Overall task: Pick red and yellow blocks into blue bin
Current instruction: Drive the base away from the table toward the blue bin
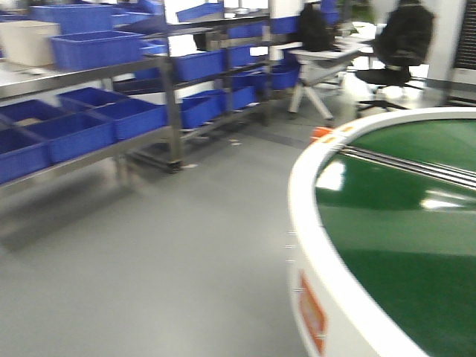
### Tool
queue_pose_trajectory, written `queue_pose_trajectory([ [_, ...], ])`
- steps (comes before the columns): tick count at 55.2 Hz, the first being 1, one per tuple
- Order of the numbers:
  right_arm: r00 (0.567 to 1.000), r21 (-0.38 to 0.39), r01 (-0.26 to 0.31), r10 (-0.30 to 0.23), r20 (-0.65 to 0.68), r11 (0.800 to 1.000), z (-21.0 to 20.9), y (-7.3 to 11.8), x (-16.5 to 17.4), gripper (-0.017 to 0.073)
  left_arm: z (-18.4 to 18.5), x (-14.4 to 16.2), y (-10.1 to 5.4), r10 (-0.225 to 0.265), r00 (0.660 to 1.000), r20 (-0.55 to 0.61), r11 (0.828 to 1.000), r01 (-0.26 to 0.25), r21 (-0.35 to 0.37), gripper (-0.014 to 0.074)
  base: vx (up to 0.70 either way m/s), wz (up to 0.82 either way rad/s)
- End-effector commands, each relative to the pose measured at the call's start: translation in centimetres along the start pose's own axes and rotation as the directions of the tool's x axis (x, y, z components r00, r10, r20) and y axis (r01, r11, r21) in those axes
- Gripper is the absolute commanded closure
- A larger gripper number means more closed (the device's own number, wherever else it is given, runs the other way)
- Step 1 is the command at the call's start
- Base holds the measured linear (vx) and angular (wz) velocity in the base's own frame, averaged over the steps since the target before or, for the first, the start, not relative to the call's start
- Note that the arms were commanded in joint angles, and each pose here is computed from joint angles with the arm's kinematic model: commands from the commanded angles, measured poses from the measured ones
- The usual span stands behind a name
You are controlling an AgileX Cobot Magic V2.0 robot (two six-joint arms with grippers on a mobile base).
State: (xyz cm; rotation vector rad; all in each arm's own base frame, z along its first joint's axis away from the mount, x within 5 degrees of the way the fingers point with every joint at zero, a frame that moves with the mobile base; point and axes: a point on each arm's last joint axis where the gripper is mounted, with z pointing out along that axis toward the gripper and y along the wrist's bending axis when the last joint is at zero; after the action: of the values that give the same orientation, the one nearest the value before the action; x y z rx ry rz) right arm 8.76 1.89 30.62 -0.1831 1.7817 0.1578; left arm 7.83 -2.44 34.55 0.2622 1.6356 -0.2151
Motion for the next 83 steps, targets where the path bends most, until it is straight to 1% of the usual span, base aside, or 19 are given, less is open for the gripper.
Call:
queue_pose_trajectory([
  [1,0.995,-0.006,0.019,-0.018,0.102,1.0,-0.25,0.07,-1.65,0.0569,-0.14,-1.57,-0.02,-0.013,0.995,0.102,1.0,0.013,0.006,0.0594,-0.06,0.86],
  [22,0.995,-0.006,0.019,-0.018,0.103,1.0,-0.32,0.07,-1.65,0.0569,-0.19,-1.58,-0.02,-0.013,0.994,0.104,1.0,0.013,0.006,0.0594,0.02,0.8],
  [44,0.995,-0.006,0.019,-0.018,0.103,1.0,-0.32,0.07,-1.65,0.0569,-0.19,-1.58,-0.02,-0.013,0.994,0.104,1.0,0.013,0.006,0.0594,0.18,0.54],
  [62,0.995,-0.006,0.019,-0.018,0.103,1.0,-0.32,0.07,-1.65,0.0569,-0.19,-1.58,-0.02,-0.013,0.994,0.104,1.0,0.013,0.006,0.0594,0.28,0.34],
  [83,0.995,-0.006,0.019,-0.018,0.101,1.0,-0.3,0.07,-1.64,0.0569,-0.19,-1.58,-0.02,-0.013,0.994,0.104,1.0,0.013,0.006,0.0594,0.39,0.09],
])
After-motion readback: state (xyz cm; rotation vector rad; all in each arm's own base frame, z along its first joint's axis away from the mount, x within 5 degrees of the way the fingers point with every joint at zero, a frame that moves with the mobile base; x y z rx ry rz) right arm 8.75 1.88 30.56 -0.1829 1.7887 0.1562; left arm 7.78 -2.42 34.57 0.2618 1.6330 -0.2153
